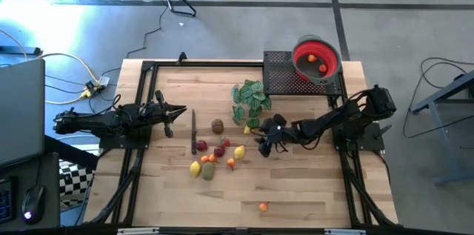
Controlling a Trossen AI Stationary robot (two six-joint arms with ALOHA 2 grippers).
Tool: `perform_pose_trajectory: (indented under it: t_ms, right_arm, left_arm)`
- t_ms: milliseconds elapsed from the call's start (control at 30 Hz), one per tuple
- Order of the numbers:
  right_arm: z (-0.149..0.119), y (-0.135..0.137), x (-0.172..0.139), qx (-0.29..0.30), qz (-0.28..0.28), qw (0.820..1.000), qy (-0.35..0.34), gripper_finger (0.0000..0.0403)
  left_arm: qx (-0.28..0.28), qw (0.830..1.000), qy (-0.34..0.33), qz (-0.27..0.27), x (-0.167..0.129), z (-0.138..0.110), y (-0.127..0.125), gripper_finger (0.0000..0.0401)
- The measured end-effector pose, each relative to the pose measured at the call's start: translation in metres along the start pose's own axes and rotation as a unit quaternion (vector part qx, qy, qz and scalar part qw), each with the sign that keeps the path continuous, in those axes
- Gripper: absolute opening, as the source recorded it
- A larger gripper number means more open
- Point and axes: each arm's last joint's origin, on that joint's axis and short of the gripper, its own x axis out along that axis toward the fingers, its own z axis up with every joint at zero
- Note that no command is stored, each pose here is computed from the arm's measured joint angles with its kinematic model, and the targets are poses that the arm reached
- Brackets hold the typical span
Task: Pick & Place Fruit
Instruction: Put the lemon into the red colander
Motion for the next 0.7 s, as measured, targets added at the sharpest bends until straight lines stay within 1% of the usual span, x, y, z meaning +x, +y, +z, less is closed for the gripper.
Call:
perform_pose_trajectory:
  t_ms: [133, 267, 400, 533, 633, 700]
  right_arm:
    - [0.002, 0.003, 0.000, 0.024, 0.032, 0.999, 0.004, 0.0226]
    - [0.006, 0.007, -0.001, 0.018, 0.064, 0.998, -0.008, 0.0226]
    - [0.011, 0.012, -0.002, 0.023, 0.105, 0.994, -0.022, 0.0226]
    - [0.022, 0.021, -0.003, 0.023, 0.140, 0.989, -0.031, 0.0226]
    - [0.035, 0.029, -0.003, -0.004, 0.140, 0.988, -0.059, 0.0226]
    - [0.045, 0.031, -0.004, -0.018, 0.118, 0.989, -0.089, 0.0226]
  left_arm:
    - [0.000, 1.000, 0.000, 0.000, 0.000, 0.000, 0.000, 0.0033]
    - [0.000, 1.000, 0.000, 0.000, 0.000, 0.000, 0.000, 0.0033]
    - [0.000, 1.000, 0.000, 0.000, 0.000, 0.000, 0.000, 0.0033]
    - [0.000, 1.000, 0.000, 0.000, 0.000, 0.000, 0.000, 0.0033]
    - [0.000, 1.000, 0.000, 0.000, 0.000, 0.000, 0.000, 0.0033]
    - [0.000, 1.000, 0.000, 0.000, 0.000, 0.000, 0.000, 0.0033]
